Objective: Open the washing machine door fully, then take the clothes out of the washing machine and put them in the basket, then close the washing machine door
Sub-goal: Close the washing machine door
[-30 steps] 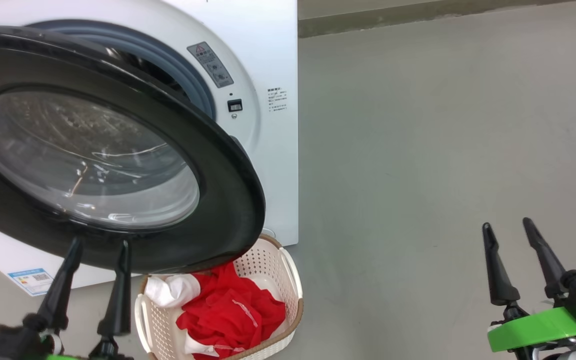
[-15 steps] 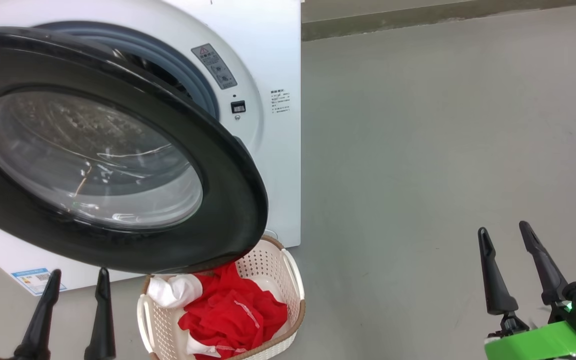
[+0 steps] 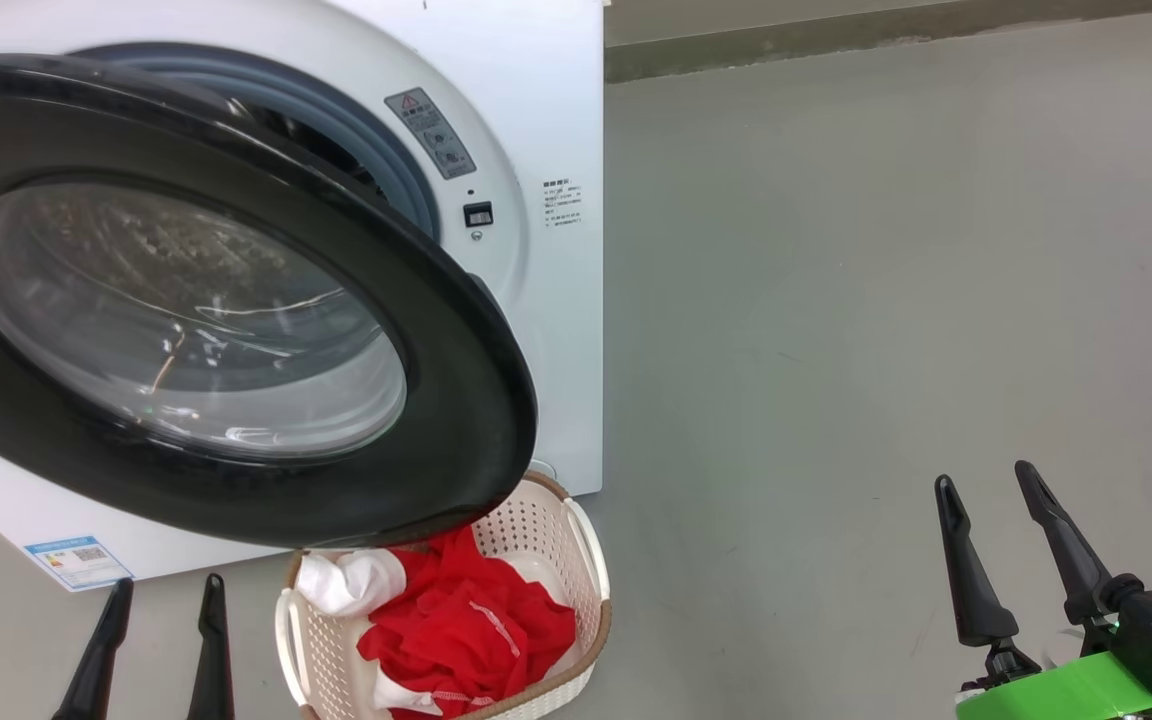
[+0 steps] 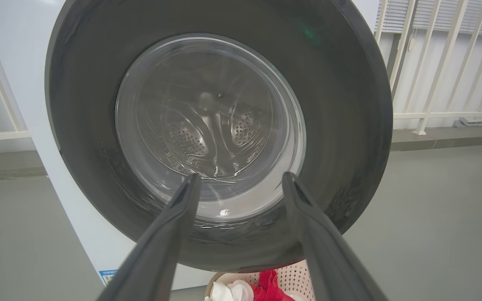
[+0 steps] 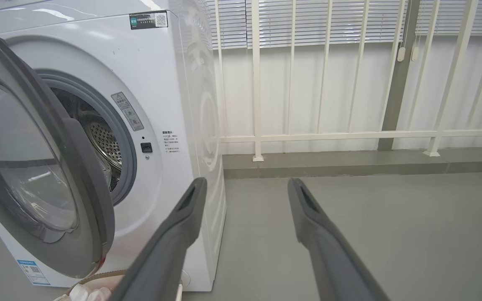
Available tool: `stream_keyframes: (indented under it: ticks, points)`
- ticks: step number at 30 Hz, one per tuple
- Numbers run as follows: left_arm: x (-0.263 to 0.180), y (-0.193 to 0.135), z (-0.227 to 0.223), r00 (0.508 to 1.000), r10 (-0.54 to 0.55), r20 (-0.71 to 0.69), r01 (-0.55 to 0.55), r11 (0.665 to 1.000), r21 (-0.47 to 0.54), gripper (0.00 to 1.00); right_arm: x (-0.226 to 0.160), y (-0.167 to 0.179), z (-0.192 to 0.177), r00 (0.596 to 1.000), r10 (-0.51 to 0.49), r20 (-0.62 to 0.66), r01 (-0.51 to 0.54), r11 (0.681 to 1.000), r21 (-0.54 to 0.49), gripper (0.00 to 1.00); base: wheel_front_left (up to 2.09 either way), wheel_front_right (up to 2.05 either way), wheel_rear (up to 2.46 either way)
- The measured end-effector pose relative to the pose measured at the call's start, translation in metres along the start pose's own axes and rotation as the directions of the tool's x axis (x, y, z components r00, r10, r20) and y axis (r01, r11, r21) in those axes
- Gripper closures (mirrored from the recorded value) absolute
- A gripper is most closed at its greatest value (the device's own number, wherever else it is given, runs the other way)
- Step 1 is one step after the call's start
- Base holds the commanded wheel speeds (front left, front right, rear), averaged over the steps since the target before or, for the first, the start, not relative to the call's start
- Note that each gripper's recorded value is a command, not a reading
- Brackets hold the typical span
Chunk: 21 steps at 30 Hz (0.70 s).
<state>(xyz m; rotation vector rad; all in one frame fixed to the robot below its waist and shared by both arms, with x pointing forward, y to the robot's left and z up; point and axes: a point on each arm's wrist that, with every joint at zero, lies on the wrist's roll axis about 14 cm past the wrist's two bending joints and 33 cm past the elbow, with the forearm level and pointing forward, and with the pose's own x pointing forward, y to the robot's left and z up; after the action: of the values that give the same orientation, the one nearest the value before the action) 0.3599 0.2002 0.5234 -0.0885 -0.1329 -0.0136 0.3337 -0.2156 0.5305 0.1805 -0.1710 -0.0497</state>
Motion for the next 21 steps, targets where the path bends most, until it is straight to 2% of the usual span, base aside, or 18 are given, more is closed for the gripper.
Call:
stream_keyframes:
  ticks: [14, 15, 16, 18, 19, 21]
  points:
    - [-0.002, -0.002, -0.003, 1.0, -0.002, -0.01, 0.003, 1.0, 0.012, 0.0, 0.0, 0.002, 0.0, 1.0, 0.011, -0.002, -0.011, 1.0, -0.003, 0.0, 0.0, 0.0, 0.0]
    - [-0.002, -0.001, -0.003, 1.0, -0.002, -0.01, 0.002, 1.0, 0.012, 0.0, 0.001, 0.002, -0.001, 1.0, 0.012, -0.003, -0.012, 1.0, -0.003, 0.12, 0.0, 0.0, 0.0]
    - [-0.003, -0.001, -0.003, 1.0, -0.001, -0.011, 0.001, 1.0, 0.012, 0.0, 0.001, 0.004, -0.002, 1.0, 0.018, -0.009, -0.018, 1.0, -0.005, 0.47, 0.0, 0.0, 0.0]
    - [-0.003, -0.001, -0.004, 1.0, 0.001, -0.012, -0.001, 1.0, 0.012, 0.0, 0.0, 0.009, -0.009, 0.999, 0.041, -0.032, -0.041, 0.999, -0.008, 0.69, 0.0, 0.0, 0.0]
    - [-0.004, 0.0, -0.004, 1.0, 0.002, -0.013, -0.002, 1.0, 0.015, 0.0, 0.0, 0.012, -0.014, 0.997, 0.054, -0.047, -0.054, 0.998, -0.009, 1.0, 0.0, 0.0, 0.0]
    - [-0.005, -0.001, -0.005, 1.0, 0.002, -0.017, -0.002, 1.0, 0.018, 0.0, 0.0, 0.019, -0.024, 0.993, 0.081, -0.081, -0.082, 0.997, -0.008, 1.0, 0.0, 0.0, 0.0]
